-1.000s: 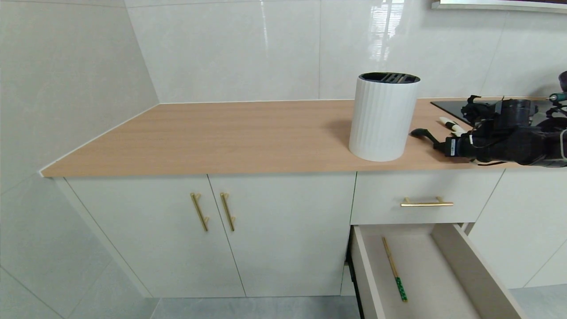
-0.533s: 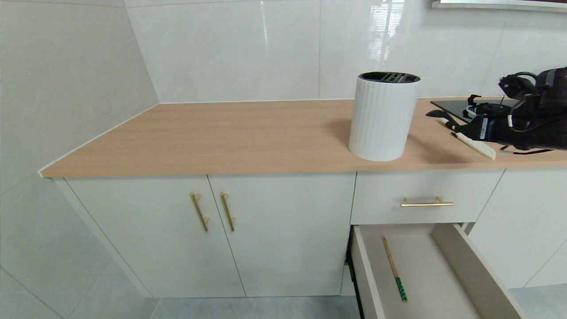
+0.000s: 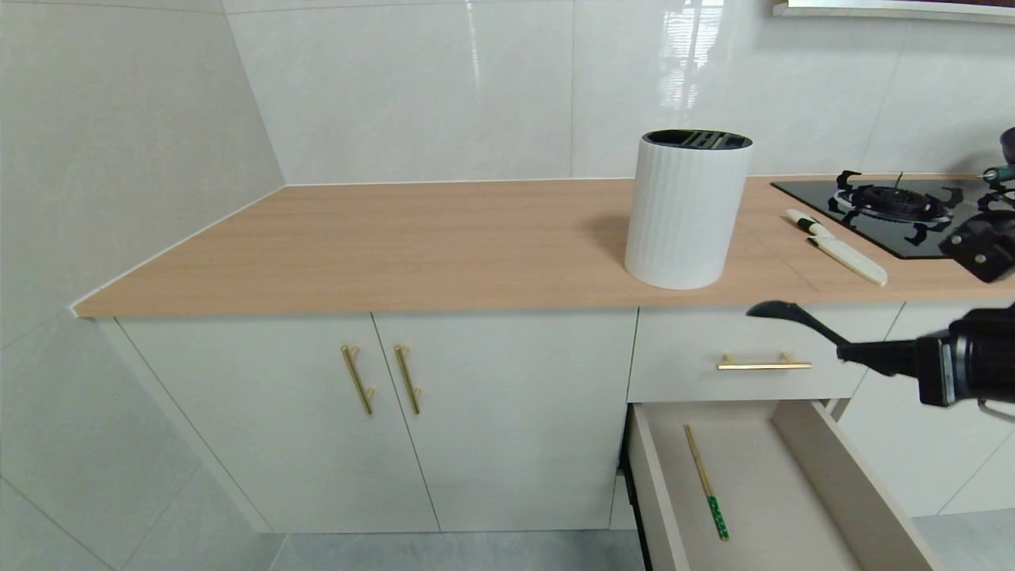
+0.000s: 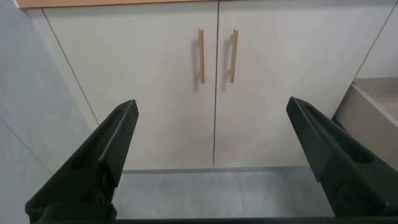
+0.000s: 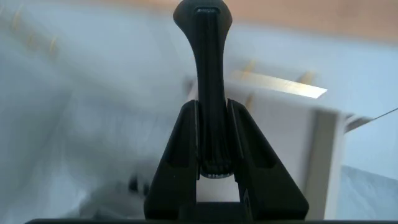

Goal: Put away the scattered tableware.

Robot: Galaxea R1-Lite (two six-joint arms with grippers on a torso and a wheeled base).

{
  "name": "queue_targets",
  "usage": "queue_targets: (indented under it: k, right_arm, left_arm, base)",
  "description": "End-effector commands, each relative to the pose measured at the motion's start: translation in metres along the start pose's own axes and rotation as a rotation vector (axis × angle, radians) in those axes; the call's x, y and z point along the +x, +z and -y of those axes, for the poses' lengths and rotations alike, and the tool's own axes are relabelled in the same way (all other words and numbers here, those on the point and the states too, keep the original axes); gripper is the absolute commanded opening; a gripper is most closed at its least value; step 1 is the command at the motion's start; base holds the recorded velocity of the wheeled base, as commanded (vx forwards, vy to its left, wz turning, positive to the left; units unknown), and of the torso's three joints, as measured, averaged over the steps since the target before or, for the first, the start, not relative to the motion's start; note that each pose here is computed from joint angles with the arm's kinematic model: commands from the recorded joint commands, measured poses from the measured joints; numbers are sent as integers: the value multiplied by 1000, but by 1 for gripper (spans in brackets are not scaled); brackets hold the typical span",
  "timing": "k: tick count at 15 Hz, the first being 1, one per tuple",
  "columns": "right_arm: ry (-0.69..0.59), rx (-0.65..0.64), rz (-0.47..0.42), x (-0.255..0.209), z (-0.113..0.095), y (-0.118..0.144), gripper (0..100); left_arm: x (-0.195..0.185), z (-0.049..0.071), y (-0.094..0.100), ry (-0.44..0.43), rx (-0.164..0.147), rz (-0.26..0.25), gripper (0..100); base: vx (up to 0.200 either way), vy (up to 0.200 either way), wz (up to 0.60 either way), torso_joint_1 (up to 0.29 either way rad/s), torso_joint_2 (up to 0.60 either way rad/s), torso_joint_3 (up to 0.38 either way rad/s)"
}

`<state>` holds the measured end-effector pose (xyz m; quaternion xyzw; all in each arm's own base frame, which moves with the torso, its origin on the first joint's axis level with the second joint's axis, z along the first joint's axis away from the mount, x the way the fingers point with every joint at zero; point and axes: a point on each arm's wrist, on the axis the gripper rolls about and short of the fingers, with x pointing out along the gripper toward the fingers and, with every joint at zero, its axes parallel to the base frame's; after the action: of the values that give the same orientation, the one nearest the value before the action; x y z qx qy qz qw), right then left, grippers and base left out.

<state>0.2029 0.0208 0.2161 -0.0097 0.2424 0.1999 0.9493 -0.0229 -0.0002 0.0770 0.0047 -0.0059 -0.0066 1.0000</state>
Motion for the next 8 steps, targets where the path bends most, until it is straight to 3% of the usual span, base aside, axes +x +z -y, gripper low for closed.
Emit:
queue_targets:
  k: [1,4,6,8]
  right_arm:
    - [61,-62,-16,-33,-26,-43,0]
    - [48,3,-223,2,-17,-71,0]
    - [2,55,-421,42,-5,-91,0]
    - [-15,106,-496,71,5,-105,0]
  left_arm:
    - [0,0,0,-1,0,1,100]
    - [0,0,0,-1,0,1,100]
    - [0,0,0,-1,0,1,100]
    - [0,0,0,-1,0,1,100]
  base:
    - [0,0,0,0,0,0]
    - [0,0,0,0,0,0]
    - [0,0,0,0,0,0]
    - [0,0,0,0,0,0]
